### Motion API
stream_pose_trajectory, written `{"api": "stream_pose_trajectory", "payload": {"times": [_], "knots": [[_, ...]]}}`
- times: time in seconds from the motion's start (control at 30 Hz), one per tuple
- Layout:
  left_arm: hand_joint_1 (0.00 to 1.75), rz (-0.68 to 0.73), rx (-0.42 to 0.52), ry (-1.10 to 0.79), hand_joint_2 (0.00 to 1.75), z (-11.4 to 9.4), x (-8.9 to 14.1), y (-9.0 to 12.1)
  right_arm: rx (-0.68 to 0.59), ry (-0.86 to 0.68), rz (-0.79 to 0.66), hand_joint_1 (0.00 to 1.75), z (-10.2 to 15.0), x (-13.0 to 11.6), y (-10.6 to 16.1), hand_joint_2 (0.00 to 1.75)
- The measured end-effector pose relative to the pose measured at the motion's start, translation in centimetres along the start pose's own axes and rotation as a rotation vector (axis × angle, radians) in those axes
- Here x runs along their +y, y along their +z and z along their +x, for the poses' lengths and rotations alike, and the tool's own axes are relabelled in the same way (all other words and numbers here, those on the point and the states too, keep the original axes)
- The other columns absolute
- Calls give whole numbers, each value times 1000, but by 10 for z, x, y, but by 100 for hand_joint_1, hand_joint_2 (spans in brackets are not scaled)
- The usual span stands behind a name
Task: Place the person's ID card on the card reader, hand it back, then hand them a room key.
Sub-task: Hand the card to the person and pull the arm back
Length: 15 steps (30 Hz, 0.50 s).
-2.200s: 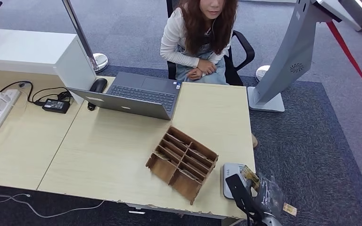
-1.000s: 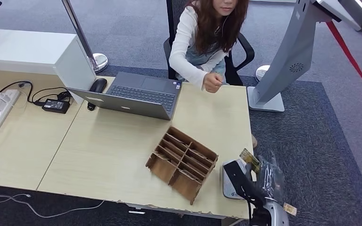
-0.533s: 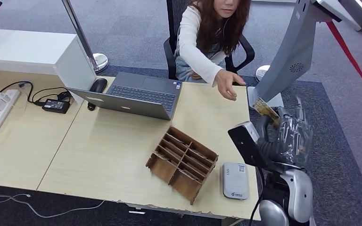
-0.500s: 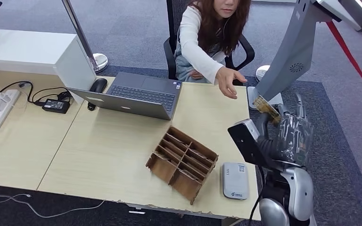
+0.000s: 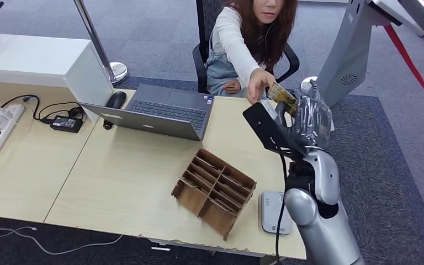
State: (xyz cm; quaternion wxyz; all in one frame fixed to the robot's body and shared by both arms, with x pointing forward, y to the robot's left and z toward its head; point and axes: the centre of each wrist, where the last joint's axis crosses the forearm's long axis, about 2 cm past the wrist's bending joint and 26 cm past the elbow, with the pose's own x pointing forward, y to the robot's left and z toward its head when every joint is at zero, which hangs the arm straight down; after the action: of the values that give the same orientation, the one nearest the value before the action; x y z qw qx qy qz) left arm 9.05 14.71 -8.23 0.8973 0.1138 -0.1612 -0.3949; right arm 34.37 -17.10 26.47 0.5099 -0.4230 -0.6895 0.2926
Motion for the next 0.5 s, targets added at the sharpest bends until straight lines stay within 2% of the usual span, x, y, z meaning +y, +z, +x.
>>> {"api": "stream_pose_trajectory", "payload": {"times": [0.3,0.33,0.43,0.47,0.5], "knots": [[0,10,20,2,0,1,0,0,-3,-5,62,175,21,23,-20,175],[0,11,20,2,0,1,0,0,-7,-5,70,154,24,26,-21,175],[0,15,16,3,0,1,0,0,-17,-11,91,23,31,33,-21,175],[0,16,15,4,0,1,0,0,-20,-15,95,0,32,35,-21,175],[0,18,14,4,0,1,0,0,-24,-19,98,0,34,37,-20,175]]}}
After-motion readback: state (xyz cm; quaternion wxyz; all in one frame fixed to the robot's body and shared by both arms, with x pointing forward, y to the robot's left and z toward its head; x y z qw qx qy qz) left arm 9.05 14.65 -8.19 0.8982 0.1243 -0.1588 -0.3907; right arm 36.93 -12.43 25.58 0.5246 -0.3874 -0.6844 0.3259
